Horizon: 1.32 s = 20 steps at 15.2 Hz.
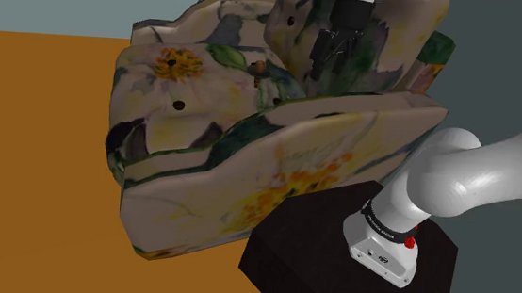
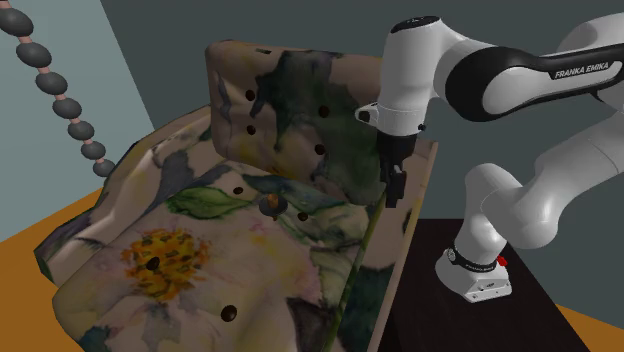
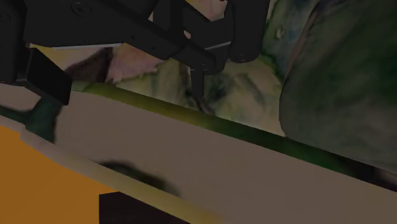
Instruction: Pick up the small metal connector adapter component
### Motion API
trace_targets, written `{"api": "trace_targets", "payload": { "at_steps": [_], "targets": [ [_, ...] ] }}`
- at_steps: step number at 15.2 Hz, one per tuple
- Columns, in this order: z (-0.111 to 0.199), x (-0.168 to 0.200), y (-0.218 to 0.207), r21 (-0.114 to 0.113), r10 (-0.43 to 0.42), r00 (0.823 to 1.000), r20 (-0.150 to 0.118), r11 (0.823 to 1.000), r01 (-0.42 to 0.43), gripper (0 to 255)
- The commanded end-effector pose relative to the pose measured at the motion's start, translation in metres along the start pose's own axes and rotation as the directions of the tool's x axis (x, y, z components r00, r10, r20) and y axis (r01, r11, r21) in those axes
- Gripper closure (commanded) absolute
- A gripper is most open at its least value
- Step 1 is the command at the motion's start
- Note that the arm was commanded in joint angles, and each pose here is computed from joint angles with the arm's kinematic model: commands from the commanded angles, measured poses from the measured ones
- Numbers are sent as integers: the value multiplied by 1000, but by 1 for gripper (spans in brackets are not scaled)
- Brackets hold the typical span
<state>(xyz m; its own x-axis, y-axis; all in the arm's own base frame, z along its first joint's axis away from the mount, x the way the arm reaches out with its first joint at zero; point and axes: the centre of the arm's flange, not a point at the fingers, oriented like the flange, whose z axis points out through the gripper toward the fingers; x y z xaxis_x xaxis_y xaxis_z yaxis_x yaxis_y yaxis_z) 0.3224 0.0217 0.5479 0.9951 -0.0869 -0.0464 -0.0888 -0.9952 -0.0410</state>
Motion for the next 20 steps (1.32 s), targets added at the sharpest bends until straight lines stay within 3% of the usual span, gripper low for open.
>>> {"api": "trace_targets", "payload": {
  "at_steps": [1,20],
  "targets": [
    [0,0,0,0,0,1000,0,1000,0,0],
    [66,220,84,-32,-96,995,-32,995,95,0]
  ]
}}
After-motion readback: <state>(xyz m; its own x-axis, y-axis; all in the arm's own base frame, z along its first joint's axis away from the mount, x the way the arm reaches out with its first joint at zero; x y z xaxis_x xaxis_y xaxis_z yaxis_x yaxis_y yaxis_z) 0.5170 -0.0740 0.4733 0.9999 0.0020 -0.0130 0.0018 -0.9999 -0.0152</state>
